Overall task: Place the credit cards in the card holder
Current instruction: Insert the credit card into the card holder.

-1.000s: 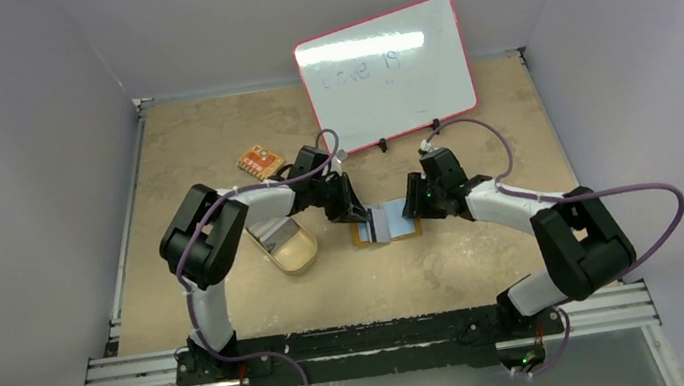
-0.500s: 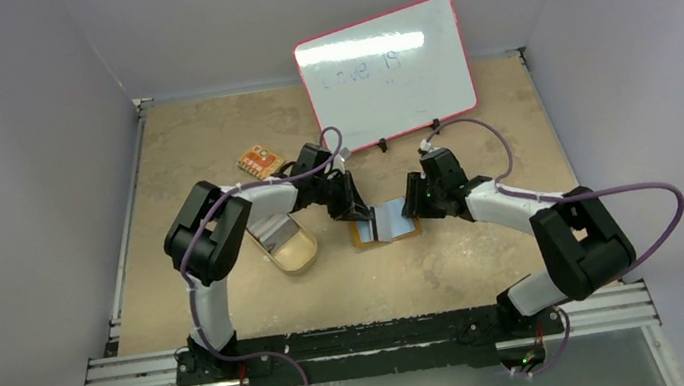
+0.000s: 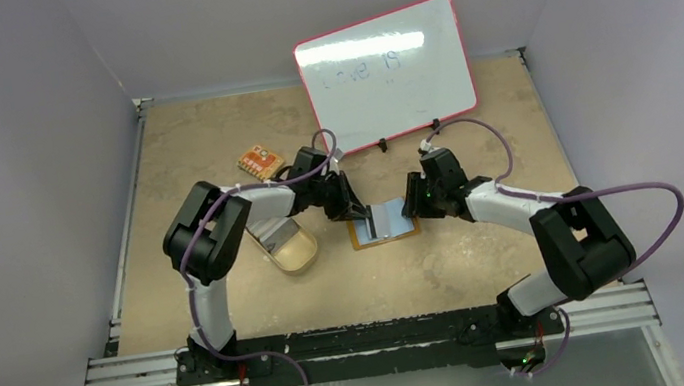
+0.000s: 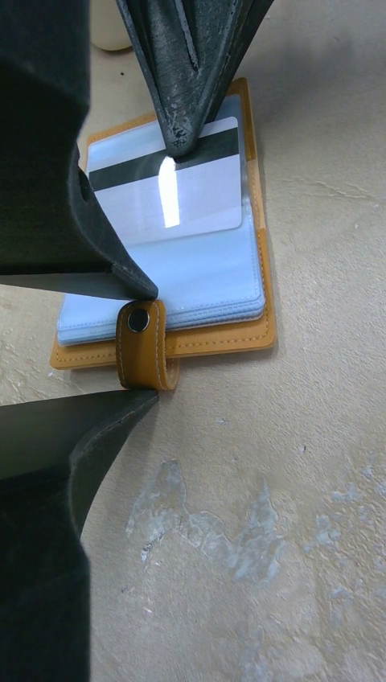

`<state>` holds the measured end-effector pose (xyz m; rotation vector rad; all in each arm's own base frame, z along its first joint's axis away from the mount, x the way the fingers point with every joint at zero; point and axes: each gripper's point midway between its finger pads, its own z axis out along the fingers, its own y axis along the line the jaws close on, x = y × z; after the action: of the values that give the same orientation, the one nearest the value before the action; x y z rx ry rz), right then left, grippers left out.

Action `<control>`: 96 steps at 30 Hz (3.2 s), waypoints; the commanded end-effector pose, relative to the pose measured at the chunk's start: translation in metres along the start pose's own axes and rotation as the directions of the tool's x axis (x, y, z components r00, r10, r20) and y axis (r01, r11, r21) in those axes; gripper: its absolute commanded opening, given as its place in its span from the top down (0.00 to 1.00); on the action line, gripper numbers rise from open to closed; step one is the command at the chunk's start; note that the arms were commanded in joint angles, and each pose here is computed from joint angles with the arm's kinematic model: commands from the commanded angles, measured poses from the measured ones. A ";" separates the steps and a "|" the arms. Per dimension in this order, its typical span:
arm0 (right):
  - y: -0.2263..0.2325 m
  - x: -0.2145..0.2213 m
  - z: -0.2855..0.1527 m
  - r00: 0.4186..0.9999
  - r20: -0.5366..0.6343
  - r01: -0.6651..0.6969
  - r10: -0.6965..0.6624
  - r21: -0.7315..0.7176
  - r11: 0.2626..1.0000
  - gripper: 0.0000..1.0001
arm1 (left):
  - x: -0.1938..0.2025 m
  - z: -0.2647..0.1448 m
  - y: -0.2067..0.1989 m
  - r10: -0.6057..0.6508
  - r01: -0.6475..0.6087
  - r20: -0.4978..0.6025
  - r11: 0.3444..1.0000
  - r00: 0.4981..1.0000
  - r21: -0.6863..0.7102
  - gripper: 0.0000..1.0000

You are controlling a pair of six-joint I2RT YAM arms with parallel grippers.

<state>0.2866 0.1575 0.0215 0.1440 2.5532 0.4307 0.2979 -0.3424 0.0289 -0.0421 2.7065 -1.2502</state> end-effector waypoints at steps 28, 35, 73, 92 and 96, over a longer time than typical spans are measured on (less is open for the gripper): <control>0.002 0.024 -0.005 0.990 -0.066 -0.122 0.121 -0.017 0.992 0.56 | -0.027 -0.017 -0.023 0.045 -0.024 0.218 0.995 0.975 -0.099 0.76; 0.003 0.025 -0.005 0.991 -0.070 -0.114 0.112 -0.029 0.993 0.56 | -0.031 -0.035 -0.032 0.076 -0.042 0.269 0.991 0.960 -0.128 0.61; 0.001 0.024 -0.002 0.994 -0.041 -0.099 0.097 -0.038 0.994 0.56 | 0.003 0.013 -0.043 0.060 -0.042 0.207 0.995 0.976 -0.090 0.55; 0.004 0.024 -0.003 0.994 -0.064 -0.091 0.089 -0.041 0.995 0.55 | -0.001 0.020 -0.065 0.043 -0.031 0.246 0.998 0.968 -0.053 0.55; 0.006 0.019 -0.008 0.994 -0.052 -0.102 0.100 -0.037 0.994 0.51 | -0.006 0.014 -0.072 0.060 -0.047 0.263 0.997 0.963 -0.055 0.55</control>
<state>0.2783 0.1682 0.0229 0.2548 2.5354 0.5626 0.2869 -0.3812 0.0418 -0.1451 2.5984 -1.0095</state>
